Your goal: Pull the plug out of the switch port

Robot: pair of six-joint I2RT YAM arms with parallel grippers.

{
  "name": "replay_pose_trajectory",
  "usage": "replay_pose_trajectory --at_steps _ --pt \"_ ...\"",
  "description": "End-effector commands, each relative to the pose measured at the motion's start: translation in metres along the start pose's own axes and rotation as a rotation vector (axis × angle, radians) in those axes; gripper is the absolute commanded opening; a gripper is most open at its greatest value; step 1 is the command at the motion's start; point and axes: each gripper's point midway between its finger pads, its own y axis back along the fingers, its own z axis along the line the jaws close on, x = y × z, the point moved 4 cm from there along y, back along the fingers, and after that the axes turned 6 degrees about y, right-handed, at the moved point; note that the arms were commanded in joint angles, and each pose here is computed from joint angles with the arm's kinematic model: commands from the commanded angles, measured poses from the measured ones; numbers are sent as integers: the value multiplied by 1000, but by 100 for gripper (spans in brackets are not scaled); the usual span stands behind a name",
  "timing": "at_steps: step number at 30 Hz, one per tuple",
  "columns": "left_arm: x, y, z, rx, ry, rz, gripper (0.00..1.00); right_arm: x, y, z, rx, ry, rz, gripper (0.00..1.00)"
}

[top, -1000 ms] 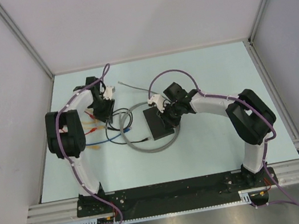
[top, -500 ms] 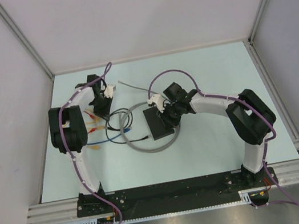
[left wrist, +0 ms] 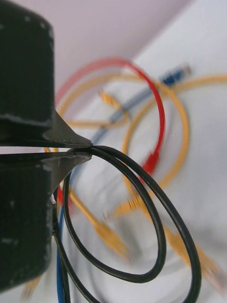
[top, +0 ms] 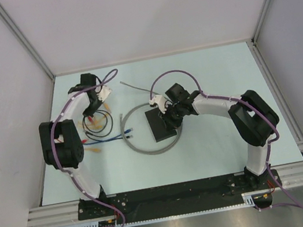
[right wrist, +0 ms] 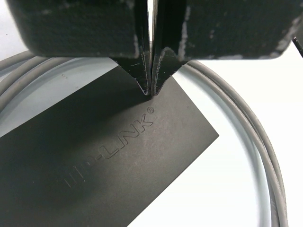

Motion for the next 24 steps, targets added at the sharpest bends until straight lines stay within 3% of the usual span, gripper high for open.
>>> replay_pose_trajectory --at_steps 1,5,9,13,14,16,20,24 --pt "3 25 56 -334 -207 20 0 27 -13 -3 10 -34 102 0" --pt "-3 27 71 -425 -301 30 0 26 -13 -5 18 -32 100 0" --pt "-11 23 80 -459 -289 60 10 25 -11 -6 30 -25 99 0" --pt "-15 22 87 -491 -254 106 26 25 -9 -8 38 -25 96 0" --pt "-15 20 85 -475 -249 112 37 24 -8 -9 43 -23 93 0" --pt "-23 27 85 -464 -178 65 44 19 -6 -11 56 -20 78 0" --pt "-37 35 78 -355 -42 -27 70 5 3 -16 85 -21 43 0" --pt "-50 47 76 -265 59 -64 79 -18 14 -22 133 5 -16 0"
